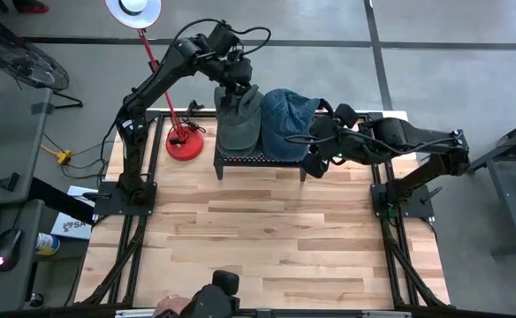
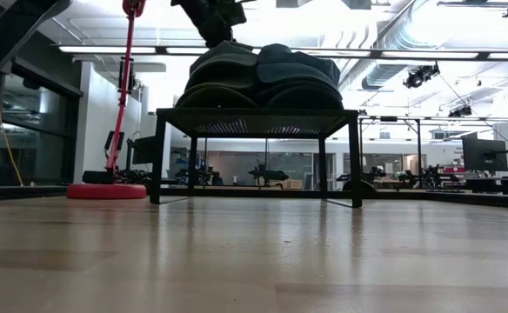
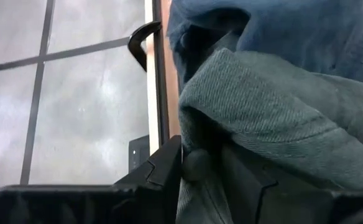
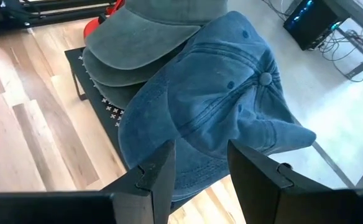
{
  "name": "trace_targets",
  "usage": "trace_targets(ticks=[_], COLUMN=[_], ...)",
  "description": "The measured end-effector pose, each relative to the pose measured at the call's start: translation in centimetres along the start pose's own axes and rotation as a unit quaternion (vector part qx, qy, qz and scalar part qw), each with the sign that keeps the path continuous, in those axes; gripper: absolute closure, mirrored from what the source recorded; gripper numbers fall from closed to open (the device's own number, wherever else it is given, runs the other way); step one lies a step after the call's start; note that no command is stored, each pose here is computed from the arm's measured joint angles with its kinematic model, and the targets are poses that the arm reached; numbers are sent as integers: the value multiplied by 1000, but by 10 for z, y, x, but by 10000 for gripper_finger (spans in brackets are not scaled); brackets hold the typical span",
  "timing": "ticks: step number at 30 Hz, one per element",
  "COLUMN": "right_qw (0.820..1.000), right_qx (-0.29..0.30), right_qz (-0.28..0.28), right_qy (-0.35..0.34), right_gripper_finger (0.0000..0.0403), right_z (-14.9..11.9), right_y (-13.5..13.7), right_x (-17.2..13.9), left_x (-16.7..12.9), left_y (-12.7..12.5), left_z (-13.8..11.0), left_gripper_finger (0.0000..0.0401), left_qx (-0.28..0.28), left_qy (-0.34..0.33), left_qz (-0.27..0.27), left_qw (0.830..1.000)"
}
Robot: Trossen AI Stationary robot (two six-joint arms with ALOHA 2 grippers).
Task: Pick & Place hat
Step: Stack the gray cap on top of the other gray cap on the shelf
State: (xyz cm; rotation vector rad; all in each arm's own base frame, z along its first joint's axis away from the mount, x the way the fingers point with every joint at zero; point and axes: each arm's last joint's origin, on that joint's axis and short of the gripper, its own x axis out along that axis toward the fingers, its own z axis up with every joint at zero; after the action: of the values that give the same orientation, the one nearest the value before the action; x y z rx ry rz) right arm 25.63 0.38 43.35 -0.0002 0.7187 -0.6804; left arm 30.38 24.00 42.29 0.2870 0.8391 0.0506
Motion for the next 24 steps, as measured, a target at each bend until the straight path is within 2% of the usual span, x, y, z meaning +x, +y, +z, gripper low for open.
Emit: trace_targets(ticks=[10, 15, 20, 24], right_qw=[1000, 999, 999, 998], right_qx=[4, 4, -8, -22], right_qz=[23, 40, 45, 53], right_qy=[2, 8, 10, 12], right_gripper_finger=[263, 263, 263, 263], right_z=[1, 0, 0, 0], right_y=[2, 3, 3, 3], right_x=[0, 0, 0, 0], left_x=[-7, -8, -8, -8], left_y=[-4, -5, -4, -4], left_z=[0, -3, -1, 0], left_gripper_finger=[294, 293, 291, 262], left_qx=[-14, -40, -48, -53], left_qy=[24, 42, 33, 26], left_qz=[18, 18, 21, 19], left_qw=[999, 998, 998, 998])
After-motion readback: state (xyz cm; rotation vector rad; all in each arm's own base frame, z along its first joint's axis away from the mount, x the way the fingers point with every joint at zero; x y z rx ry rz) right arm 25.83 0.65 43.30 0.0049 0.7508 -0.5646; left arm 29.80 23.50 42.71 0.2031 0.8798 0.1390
